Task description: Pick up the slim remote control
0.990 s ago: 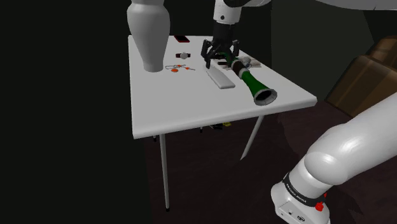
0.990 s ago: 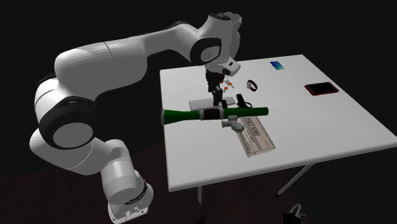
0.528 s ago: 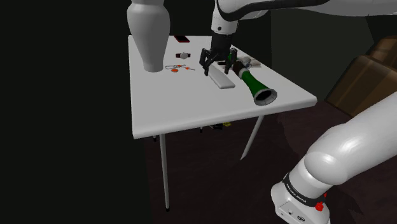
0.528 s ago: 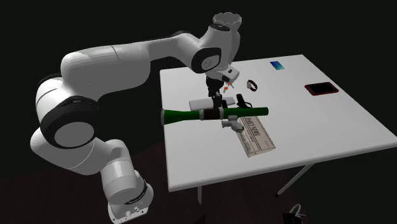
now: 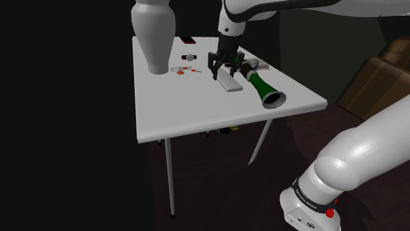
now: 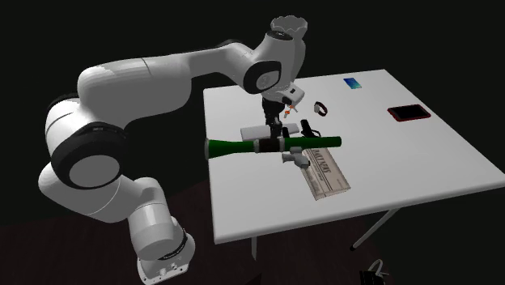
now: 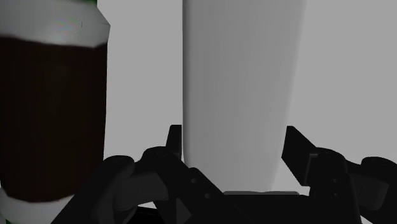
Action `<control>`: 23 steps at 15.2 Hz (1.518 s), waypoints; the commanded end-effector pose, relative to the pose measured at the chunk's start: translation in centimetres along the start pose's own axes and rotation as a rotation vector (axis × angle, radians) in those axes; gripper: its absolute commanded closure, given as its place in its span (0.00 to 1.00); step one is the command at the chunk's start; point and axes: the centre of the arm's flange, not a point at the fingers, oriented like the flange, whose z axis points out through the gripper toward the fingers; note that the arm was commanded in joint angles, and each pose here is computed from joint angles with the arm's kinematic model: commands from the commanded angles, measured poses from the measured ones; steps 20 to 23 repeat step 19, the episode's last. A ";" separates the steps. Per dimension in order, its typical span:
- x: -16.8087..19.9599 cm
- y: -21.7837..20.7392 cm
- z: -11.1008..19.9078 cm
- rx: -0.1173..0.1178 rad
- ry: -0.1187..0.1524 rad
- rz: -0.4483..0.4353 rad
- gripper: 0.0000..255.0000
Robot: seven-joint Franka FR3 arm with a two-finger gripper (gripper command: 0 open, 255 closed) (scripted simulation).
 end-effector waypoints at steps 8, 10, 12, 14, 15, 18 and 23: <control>0.0 0.0 -3.1 -0.001 -0.001 0.000 1.00; 0.0 0.0 -4.2 -0.001 -0.001 0.000 1.00; 0.0 0.0 -5.2 -0.001 -0.001 0.000 1.00; 0.0 0.0 -6.3 -0.001 -0.001 0.000 1.00; 0.0 0.0 -6.8 -0.001 -0.001 0.000 1.00; 0.0 0.1 -8.0 -0.001 -0.001 0.000 1.00; 0.0 0.1 -8.0 -0.001 -0.001 0.000 1.00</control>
